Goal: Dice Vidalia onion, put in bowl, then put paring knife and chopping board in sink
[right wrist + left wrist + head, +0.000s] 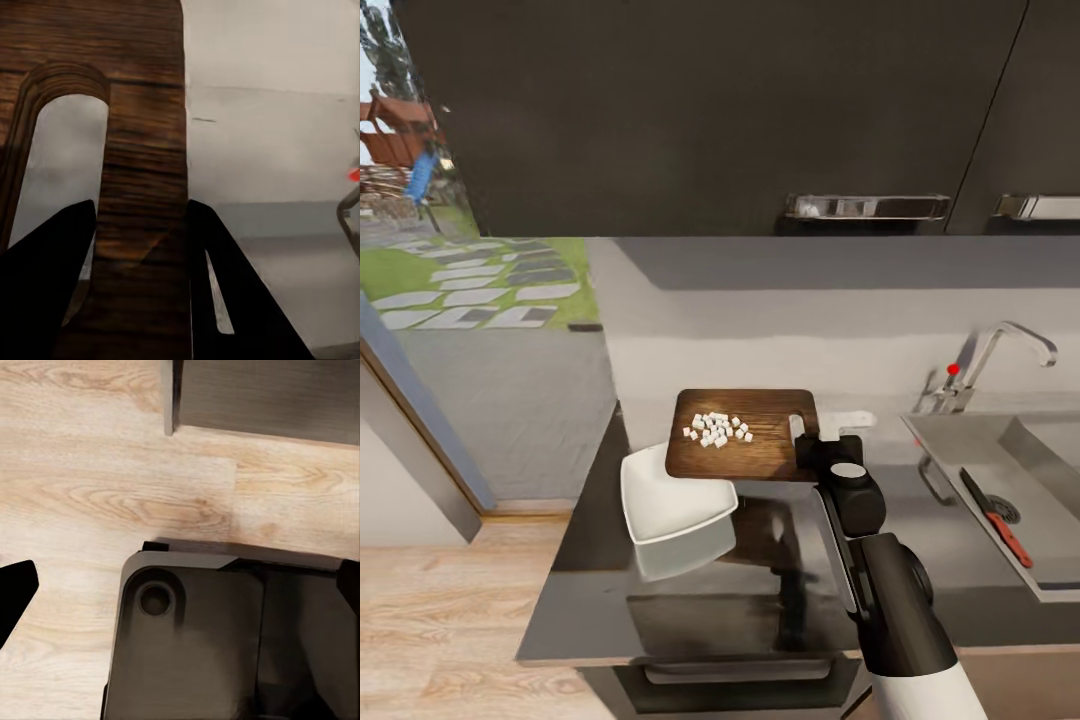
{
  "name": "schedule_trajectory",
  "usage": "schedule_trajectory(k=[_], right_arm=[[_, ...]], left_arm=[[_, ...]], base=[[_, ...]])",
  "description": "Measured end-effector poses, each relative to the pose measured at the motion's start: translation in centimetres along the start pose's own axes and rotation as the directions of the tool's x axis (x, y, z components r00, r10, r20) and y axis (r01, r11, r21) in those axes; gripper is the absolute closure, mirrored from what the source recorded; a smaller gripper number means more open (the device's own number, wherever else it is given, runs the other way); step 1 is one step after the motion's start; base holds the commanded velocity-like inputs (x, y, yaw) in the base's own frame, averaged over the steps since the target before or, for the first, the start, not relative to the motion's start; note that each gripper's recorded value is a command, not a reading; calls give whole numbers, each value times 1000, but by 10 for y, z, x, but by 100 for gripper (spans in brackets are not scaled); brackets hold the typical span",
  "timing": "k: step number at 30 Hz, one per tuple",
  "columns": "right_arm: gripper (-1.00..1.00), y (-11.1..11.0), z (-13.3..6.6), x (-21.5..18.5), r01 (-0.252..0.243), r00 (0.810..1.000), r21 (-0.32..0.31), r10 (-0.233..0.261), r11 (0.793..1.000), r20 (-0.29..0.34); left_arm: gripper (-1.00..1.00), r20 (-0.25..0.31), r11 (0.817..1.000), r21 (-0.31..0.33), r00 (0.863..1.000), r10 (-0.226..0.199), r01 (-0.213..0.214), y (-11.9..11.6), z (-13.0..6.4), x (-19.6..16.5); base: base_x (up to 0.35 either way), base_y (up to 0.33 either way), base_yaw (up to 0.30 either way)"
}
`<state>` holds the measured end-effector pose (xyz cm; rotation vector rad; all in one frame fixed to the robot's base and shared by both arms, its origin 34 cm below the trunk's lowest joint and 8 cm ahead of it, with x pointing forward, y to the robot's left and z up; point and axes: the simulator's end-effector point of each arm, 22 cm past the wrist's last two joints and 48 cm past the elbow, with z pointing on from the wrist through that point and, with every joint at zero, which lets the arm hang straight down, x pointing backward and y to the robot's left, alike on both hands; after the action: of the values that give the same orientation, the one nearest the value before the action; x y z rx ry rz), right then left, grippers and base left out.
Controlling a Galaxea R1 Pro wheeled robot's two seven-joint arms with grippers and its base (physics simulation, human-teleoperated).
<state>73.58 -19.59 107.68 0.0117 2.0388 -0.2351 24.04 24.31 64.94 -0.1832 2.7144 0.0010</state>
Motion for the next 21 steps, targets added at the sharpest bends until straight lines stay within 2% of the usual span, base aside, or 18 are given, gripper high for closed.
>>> schedule_trajectory(k=[4,21], right_arm=[[100,0,-2,-2,-4,1000,-3,4,1000,5],[100,5,3,4,5,1000,-15,-5,1000,-5]], left_arm=[[-100,5,1000,1,1000,0,0,-1,0,-2],[-100,6,1000,1,1000,1,-1,0,0,-2]], base=[[0,160,0],[0,32,0]])
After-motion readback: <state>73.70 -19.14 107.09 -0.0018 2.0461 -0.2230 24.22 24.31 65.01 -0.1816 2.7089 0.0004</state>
